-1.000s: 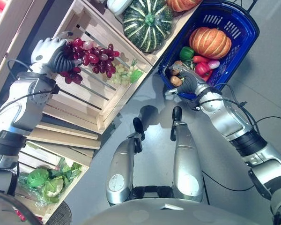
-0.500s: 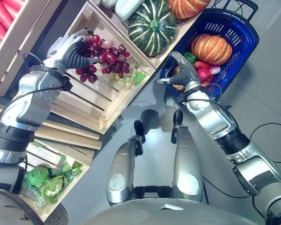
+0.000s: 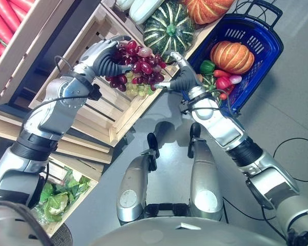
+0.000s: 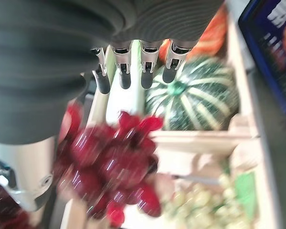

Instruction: Pick up fruits and vegetables into the basket

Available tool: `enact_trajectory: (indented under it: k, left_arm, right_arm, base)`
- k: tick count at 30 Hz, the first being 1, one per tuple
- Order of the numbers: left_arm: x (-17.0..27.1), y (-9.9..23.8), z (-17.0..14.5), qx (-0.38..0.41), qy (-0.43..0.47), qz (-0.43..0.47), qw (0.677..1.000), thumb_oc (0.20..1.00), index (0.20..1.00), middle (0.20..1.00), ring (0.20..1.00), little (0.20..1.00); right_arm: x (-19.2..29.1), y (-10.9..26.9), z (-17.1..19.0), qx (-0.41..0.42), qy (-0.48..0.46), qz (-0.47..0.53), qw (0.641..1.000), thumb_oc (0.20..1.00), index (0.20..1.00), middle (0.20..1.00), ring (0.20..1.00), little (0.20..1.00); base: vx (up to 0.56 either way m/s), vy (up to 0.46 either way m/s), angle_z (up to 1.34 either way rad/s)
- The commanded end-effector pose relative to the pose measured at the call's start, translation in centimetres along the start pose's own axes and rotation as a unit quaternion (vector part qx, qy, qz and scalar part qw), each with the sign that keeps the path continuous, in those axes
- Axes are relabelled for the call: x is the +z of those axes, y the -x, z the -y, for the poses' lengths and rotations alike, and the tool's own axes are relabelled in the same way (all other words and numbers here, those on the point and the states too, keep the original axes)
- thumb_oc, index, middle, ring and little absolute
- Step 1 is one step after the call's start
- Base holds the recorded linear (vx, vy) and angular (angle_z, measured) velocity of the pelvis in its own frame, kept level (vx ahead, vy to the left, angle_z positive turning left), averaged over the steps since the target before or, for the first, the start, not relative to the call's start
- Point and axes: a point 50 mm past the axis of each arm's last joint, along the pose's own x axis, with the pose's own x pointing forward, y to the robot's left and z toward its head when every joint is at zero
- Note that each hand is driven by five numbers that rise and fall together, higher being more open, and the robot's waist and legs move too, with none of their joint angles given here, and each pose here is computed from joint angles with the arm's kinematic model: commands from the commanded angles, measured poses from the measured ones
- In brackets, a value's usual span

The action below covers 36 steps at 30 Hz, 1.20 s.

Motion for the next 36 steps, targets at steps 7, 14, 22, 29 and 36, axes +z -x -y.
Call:
enact_trajectory:
  k: [7,14,22,29,36]
  left_arm:
    - [6.4,-1.3,-2.6,0.038,0.019,0.144,0.989,0.2,0.2,0.2,0.2,0.2]
    - [8.0,-2.0,-2.9,0.036,0.041,0.172,0.984,0.2,0.2,0.2,0.2,0.2]
    - [8.7,-2.4,-3.2,0.047,0.072,0.182,0.979,0.2,0.2,0.2,0.2,0.2]
    - [9.0,-2.6,-2.0,0.028,0.128,0.191,0.973,0.2,0.2,0.2,0.2,0.2]
    - [8.6,-2.4,0.0,0.015,0.151,0.177,0.972,0.2,0.2,0.2,0.2,0.2]
  right_arm:
    - [3.5,-1.3,-1.2,0.029,-0.044,0.061,0.997,1.0,1.0,1.0,1.0,1.0]
    - [1.7,-1.4,-1.7,-0.018,-0.03,0.026,0.999,1.0,1.0,1.0,1.0,1.0]
    - [-1.4,-1.3,0.1,-0.122,0.032,-0.043,0.991,1.0,1.0,1.0,1.0,1.0]
    - [-0.7,-0.6,-0.8,-0.113,-0.044,-0.01,0.993,1.0,1.0,1.0,1.0,1.0]
    - [1.0,-0.1,-1.2,-0.117,-0.128,0.039,0.984,1.0,1.0,1.0,1.0,1.0]
  base:
    - [0.0,-0.018,0.05]
    - [0.0,-0.011,0.02]
    - [0.0,0.022,-0.01]
    - [0.01,0.021,-0.02]
    - [0.01,0.03,-0.03]
